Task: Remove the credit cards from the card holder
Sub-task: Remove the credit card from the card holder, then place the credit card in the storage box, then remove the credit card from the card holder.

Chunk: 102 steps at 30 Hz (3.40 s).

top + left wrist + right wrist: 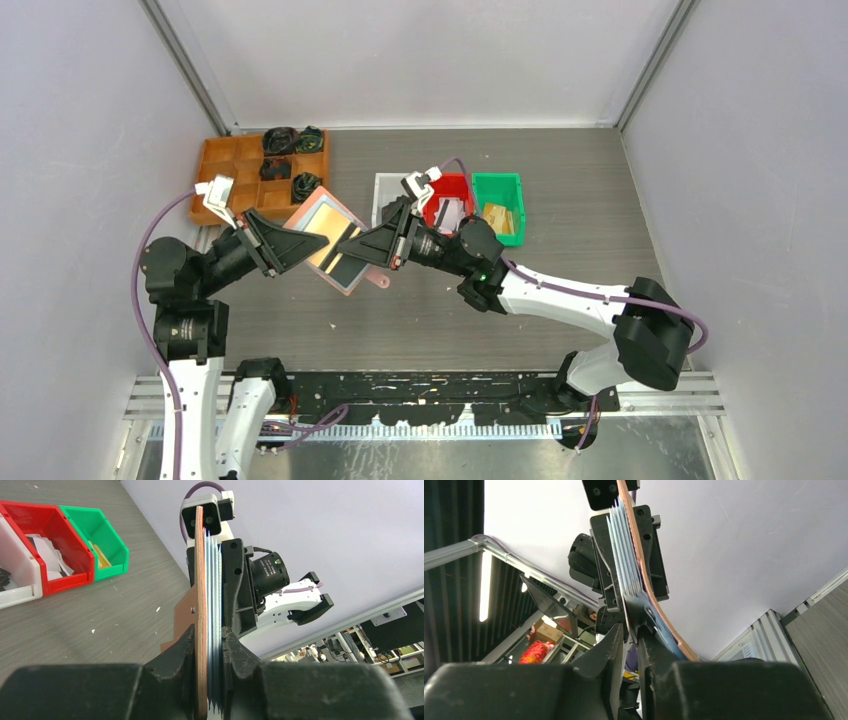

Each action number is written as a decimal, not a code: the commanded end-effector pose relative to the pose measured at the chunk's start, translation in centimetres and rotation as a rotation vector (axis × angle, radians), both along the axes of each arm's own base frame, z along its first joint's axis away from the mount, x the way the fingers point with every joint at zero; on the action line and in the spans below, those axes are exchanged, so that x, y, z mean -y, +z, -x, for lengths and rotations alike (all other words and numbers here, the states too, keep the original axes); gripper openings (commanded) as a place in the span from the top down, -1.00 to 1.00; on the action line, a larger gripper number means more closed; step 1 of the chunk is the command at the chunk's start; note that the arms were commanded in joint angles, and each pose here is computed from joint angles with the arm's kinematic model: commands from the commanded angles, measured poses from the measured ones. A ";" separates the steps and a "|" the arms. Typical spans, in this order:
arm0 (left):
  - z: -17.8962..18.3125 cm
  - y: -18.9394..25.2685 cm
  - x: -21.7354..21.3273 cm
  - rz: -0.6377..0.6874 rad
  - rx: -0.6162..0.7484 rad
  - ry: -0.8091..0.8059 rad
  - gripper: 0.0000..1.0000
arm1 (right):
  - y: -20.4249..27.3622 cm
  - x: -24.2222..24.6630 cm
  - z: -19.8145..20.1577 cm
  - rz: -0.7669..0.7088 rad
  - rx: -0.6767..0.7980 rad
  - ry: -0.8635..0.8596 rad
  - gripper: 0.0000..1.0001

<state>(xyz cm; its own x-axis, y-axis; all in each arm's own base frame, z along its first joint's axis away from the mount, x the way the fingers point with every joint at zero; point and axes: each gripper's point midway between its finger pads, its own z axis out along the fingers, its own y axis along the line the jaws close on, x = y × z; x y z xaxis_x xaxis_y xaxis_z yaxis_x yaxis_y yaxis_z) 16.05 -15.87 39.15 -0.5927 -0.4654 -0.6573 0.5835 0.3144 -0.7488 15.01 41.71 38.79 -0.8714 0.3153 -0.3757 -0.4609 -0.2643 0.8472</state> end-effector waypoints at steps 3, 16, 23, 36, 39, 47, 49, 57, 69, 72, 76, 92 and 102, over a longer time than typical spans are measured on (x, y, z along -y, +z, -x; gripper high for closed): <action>1.5 2.5 0.2 -0.021 0.118 -0.011 0.89 | 2.2 0.3 -0.5 -0.062 0.025 -0.027 0.94; 1.0 3.3 -0.1 -0.014 0.131 0.024 0.88 | -2.1 2.5 -0.1 0.021 0.014 -0.079 0.99; 1.1 3.7 -0.1 -0.018 0.147 0.031 0.87 | -3.0 3.8 0.2 0.042 0.012 -0.072 0.99; 0.8 2.9 -0.4 -0.101 0.215 0.054 0.88 | -7.8 18.6 -10.3 0.576 -0.083 -0.553 0.99; 1.0 2.7 -0.5 -0.128 0.239 0.057 0.88 | -11.0 23.1 -13.5 0.927 -0.131 -0.702 0.99; 1.1 2.5 -0.4 -0.133 0.238 0.049 0.88 | -16.9 31.0 -20.7 1.518 -0.152 -0.902 0.99; 1.1 2.4 -0.3 -0.130 0.238 0.043 0.88 | -17.9 31.7 -22.2 1.585 -0.154 -0.909 0.99; 1.3 2.5 -0.3 -0.129 0.240 0.035 0.89 | -23.0 30.1 -26.1 1.702 -0.176 -0.740 0.99; 1.5 2.8 -0.1 -0.124 0.243 0.012 0.89 | -26.2 26.7 -26.9 1.483 -0.276 -0.457 0.99; 1.6 2.5 -0.1 -0.117 0.230 0.007 0.89 | -26.6 26.8 -27.0 1.399 -0.331 -0.436 0.94; 1.6 2.2 0.0 -0.118 0.228 0.005 0.89 | -27.0 27.8 -27.6 1.421 -0.373 -0.470 0.55; 1.5 0.8 0.2 -0.155 0.232 -0.060 0.86 | -10.5 23.4 -23.6 1.239 0.057 -0.608 -0.80; 2.8 -0.5 0.6 -0.210 0.280 -0.155 0.86 | -1.0 9.0 -9.1 0.784 0.515 -0.092 -0.99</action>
<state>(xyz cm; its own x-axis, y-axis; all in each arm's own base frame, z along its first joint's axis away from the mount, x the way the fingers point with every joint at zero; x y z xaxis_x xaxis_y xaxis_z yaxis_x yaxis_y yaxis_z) 14.26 -16.25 38.55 -0.4855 -0.2845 -0.8266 0.7432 0.3637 -0.5616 31.01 26.46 33.87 -0.6275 -0.0351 -0.7779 -0.5883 0.6758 0.4441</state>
